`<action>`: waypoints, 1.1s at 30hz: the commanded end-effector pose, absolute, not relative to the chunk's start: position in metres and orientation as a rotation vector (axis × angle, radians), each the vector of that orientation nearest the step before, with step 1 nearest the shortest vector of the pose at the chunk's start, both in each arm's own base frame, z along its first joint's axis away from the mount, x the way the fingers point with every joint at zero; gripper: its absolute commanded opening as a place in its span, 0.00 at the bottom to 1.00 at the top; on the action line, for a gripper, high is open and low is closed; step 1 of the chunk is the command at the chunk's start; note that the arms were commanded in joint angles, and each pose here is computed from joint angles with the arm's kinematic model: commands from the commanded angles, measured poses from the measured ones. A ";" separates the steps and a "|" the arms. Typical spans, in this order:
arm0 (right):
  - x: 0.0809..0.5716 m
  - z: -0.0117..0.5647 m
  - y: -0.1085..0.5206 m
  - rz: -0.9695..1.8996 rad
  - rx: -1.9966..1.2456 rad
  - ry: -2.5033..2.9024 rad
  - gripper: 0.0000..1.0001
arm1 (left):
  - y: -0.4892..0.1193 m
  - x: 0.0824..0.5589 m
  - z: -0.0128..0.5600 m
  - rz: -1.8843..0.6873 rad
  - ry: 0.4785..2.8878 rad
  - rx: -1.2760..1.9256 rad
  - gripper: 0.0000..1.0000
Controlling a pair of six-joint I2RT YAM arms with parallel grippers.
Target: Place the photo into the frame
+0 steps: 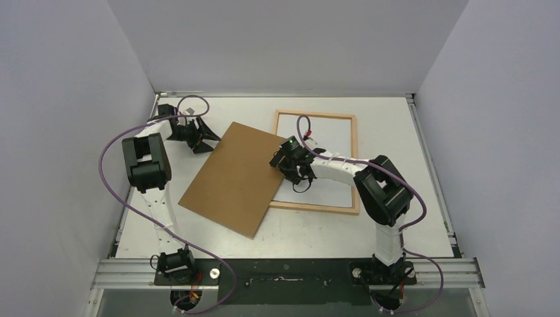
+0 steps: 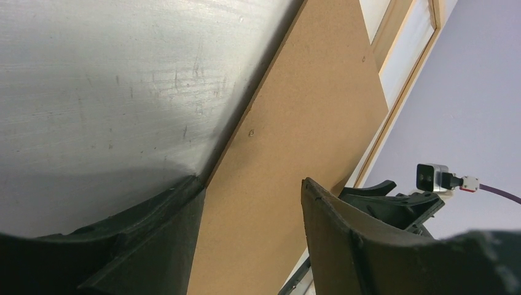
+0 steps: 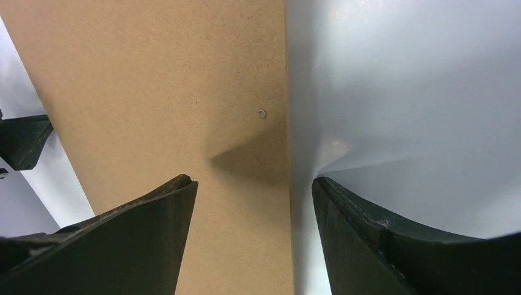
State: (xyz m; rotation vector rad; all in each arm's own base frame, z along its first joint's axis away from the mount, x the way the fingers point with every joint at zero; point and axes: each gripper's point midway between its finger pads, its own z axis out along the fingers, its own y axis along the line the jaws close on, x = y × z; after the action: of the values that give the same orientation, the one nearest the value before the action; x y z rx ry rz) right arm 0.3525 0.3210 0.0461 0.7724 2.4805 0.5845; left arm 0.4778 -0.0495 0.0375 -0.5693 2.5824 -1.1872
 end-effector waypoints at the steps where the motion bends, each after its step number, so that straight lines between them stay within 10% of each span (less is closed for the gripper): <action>1: 0.366 0.060 0.342 0.725 0.767 2.442 0.69 | -0.049 0.484 0.047 -1.142 2.576 -0.512 0.58; 33: 0.376 0.174 0.384 1.230 0.491 2.088 0.32 | -0.048 0.483 0.046 -1.063 2.622 -0.506 0.58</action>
State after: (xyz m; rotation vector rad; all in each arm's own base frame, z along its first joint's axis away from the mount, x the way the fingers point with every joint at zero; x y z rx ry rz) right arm 0.3747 0.3556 0.1041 0.5944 2.2692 0.9989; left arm 0.4865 -0.0398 0.0371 -0.5514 2.5904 -1.0793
